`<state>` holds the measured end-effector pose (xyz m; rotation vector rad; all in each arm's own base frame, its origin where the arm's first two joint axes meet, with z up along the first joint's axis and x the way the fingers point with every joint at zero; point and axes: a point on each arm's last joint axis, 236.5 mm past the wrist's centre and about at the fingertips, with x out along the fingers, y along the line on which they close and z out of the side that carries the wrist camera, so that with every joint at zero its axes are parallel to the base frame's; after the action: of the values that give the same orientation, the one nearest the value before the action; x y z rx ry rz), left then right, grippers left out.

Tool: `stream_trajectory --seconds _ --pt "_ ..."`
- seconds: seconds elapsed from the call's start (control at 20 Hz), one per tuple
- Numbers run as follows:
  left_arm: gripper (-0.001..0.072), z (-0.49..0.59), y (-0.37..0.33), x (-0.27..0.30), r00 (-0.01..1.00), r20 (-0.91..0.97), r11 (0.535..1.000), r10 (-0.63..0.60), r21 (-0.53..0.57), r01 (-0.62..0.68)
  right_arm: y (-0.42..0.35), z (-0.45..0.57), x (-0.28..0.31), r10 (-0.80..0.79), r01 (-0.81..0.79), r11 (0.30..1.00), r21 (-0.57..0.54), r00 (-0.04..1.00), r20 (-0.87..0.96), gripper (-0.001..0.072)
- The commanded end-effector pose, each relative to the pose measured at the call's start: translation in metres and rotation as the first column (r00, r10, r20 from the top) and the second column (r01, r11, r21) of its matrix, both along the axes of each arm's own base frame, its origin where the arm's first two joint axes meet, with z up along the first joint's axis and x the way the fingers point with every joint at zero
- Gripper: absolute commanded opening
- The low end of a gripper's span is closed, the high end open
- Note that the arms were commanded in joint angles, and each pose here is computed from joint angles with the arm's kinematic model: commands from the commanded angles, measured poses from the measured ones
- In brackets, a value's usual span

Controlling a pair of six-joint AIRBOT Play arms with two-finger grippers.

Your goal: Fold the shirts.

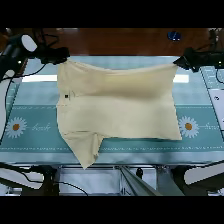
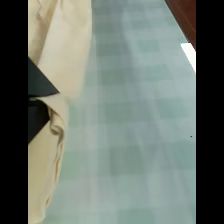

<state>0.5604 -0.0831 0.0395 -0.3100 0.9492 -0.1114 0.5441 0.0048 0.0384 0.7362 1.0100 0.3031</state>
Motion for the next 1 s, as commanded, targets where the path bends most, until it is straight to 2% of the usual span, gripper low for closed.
stream_trajectory --seconds 0.0,0.05,0.2,0.35,0.5,0.75,0.95 --pt "0.0031 -0.022 -0.010 0.012 0.999 -0.044 0.998 0.014 -0.059 -0.017 0.010 -0.027 0.026 0.001 0.000 0.999 0.037 1.000 -0.019 0.0016" --pt "0.0031 -0.023 -0.010 0.009 0.998 -0.059 0.998 0.010 -0.057 -0.013 0.009 -0.028 0.026 0.000 0.001 0.999 0.035 1.000 -0.020 0.0016" --pt "0.0032 -0.026 -0.001 -0.017 0.985 -0.131 0.993 -0.112 0.011 0.114 0.000 -0.020 0.012 0.022 -0.020 0.999 0.050 0.999 -0.043 0.0017" --pt "0.0031 -0.021 0.015 -0.051 0.952 -0.232 0.976 -0.200 0.034 0.213 -0.012 -0.009 -0.027 0.141 -0.137 0.989 0.050 0.986 -0.086 0.0016" --pt "0.0031 -0.031 0.017 -0.099 0.874 -0.397 0.952 -0.282 0.000 0.307 -0.034 -0.031 -0.084 0.246 -0.265 0.964 -0.035 0.930 -0.274 0.0016" --pt "0.0031 -0.085 0.013 -0.146 0.778 -0.547 0.940 -0.309 -0.051 0.337 -0.033 -0.082 -0.132 0.214 -0.248 0.969 -0.018 0.870 -0.444 0.0017" --pt "0.0032 -0.109 0.012 -0.172 0.730 -0.609 0.944 -0.309 -0.105 0.312 -0.028 -0.106 -0.145 0.189 -0.213 0.977 0.007 0.853 -0.487 0.0027"
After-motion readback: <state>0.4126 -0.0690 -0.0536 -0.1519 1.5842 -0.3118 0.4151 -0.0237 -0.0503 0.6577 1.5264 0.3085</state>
